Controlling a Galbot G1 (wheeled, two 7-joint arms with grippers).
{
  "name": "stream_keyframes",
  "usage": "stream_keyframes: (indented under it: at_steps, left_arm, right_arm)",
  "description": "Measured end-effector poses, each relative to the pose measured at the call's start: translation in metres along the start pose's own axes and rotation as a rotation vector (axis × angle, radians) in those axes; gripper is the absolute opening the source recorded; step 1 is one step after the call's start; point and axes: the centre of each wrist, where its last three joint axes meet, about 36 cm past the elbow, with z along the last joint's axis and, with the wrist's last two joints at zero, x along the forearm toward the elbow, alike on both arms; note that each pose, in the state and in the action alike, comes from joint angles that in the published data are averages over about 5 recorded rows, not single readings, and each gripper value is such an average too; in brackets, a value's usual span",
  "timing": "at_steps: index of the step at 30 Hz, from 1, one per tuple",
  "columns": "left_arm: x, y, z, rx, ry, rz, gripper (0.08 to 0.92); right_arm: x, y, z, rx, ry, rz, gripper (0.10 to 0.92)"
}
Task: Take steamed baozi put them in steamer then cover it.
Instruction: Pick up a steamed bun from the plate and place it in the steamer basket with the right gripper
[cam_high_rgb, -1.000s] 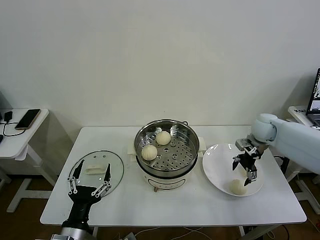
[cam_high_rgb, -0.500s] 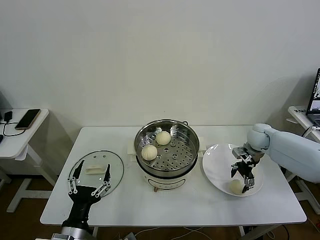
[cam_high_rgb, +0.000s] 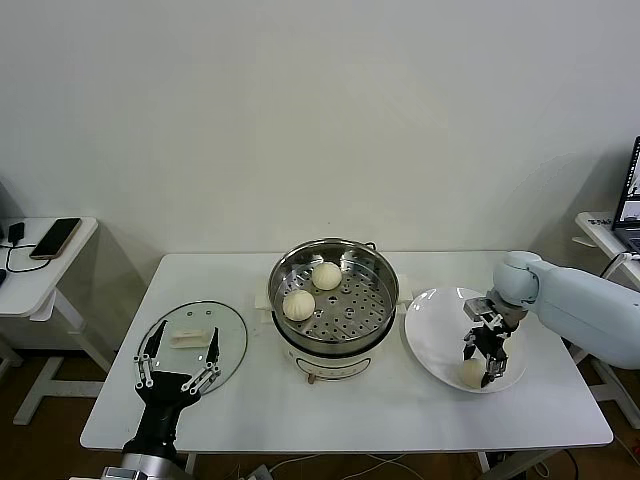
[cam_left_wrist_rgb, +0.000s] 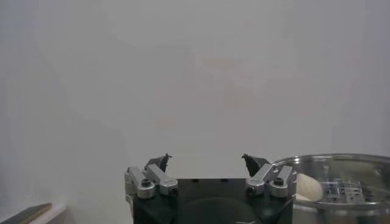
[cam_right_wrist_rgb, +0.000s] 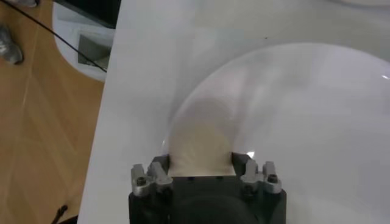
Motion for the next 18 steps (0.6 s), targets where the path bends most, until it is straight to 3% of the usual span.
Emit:
stream_keyframes:
  at_steps: [8,18]
  left_arm:
    - [-0.002,-0.002,-0.005,0.006,-0.014,0.01,0.823]
    - [-0.005,-0.005,-0.009,0.008,-0.029,0.028,0.823]
  right_arm:
    - [0.061,-0.012,-0.022,0.096,0.003,0.071,0.646]
    - [0.191,-0.025,-0.104,0.38,0.063,0.237,0.645]
